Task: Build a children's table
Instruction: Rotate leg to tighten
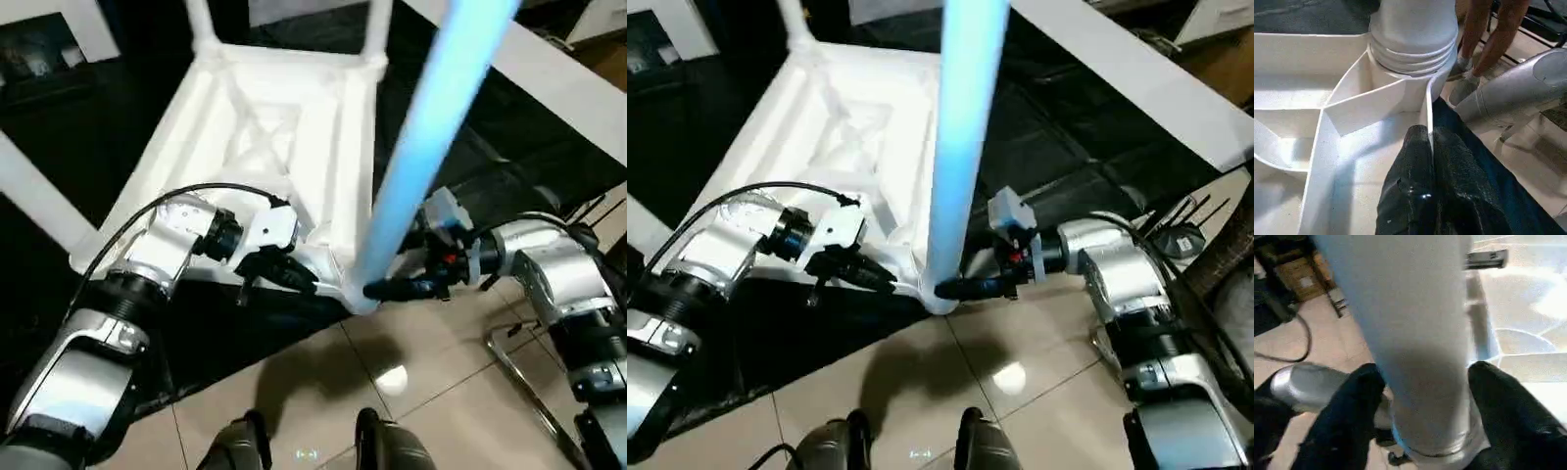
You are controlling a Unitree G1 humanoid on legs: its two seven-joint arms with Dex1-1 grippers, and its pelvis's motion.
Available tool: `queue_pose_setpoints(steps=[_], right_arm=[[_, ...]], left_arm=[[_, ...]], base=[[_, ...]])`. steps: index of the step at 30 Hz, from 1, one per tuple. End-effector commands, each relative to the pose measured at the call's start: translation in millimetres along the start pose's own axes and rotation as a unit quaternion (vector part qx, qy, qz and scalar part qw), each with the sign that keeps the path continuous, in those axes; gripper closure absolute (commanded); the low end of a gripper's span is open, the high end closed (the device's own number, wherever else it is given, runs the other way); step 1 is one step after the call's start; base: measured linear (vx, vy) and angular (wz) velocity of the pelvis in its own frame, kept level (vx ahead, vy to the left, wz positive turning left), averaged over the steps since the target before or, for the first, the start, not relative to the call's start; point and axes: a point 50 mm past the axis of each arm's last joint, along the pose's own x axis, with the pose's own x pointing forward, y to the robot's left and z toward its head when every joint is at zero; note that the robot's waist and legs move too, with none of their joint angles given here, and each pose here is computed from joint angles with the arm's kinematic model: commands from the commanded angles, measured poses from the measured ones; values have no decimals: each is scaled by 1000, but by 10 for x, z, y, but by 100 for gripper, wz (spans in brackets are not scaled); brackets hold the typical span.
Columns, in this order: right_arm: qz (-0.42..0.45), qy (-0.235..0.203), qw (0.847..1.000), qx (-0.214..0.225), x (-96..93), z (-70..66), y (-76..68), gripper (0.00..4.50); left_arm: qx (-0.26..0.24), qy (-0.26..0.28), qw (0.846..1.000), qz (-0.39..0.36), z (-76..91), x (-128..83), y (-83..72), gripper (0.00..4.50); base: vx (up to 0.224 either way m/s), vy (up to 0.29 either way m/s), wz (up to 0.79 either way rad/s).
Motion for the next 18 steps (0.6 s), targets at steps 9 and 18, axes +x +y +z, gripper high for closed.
queue_pose_setpoints(steps=[9, 18], right_arm=[[47, -3, 999, -3, 41, 46, -11, 239], [31, -27, 998, 36, 99, -30, 67, 249]], left_arm=[[-2, 51, 996, -69, -112, 133, -76, 450], [-37, 36, 998, -27, -125, 144, -32, 450]], base=[[0, 0, 0], [0, 0, 0]])
